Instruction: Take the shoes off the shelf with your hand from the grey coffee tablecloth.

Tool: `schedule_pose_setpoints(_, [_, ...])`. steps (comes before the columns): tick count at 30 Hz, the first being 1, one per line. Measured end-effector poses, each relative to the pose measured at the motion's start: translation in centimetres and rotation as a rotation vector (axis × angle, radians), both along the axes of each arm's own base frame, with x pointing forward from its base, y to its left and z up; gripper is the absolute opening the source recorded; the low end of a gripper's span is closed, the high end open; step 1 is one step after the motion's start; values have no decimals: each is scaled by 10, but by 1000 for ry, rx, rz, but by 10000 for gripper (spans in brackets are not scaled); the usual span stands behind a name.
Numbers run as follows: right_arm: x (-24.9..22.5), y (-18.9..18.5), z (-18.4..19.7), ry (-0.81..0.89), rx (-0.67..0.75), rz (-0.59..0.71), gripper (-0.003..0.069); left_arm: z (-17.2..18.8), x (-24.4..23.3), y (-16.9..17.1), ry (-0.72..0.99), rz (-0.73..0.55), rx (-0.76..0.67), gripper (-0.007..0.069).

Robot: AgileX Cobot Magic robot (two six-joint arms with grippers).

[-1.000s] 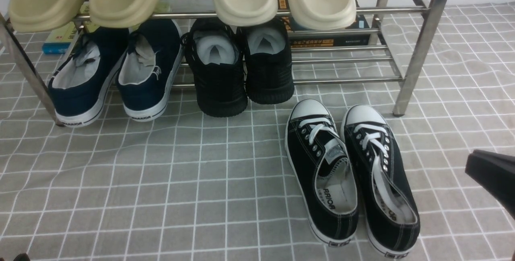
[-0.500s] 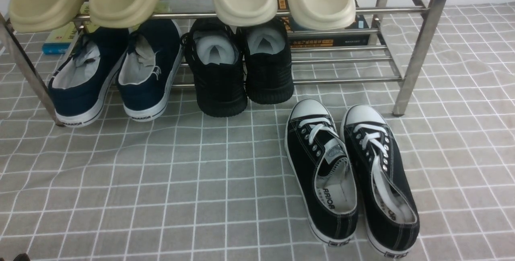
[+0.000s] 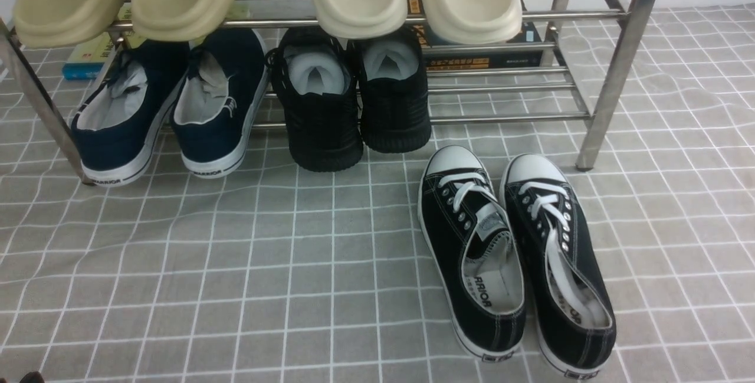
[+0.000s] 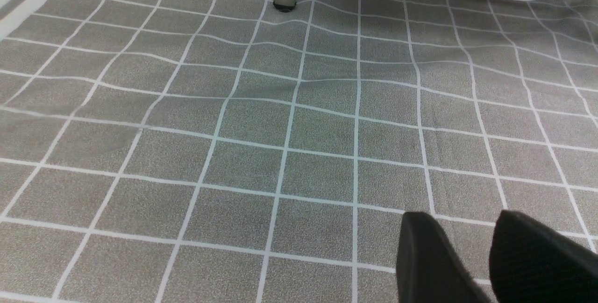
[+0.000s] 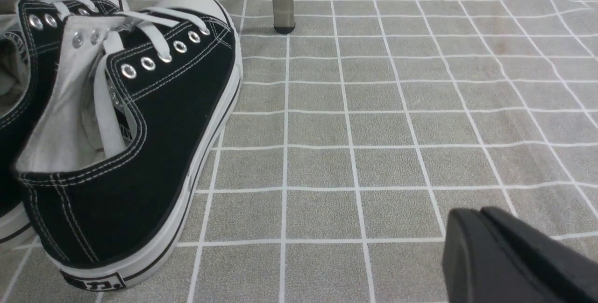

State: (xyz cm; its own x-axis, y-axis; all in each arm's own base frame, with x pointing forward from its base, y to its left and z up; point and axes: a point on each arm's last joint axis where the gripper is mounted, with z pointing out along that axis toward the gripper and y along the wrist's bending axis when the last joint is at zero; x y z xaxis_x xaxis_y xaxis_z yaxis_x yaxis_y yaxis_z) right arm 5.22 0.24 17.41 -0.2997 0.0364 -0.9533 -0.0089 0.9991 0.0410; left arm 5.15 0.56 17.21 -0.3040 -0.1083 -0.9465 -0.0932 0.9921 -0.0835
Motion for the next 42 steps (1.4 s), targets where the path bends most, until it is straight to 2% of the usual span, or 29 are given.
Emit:
schedule_pose_setpoints(20, [-1, 5, 0, 1, 4, 95, 52, 0, 0, 0, 0, 0, 0, 239])
schedule_pose_setpoints(42, [-1, 5, 0, 1, 3, 97, 68, 0, 0, 0, 0, 0, 0, 239])
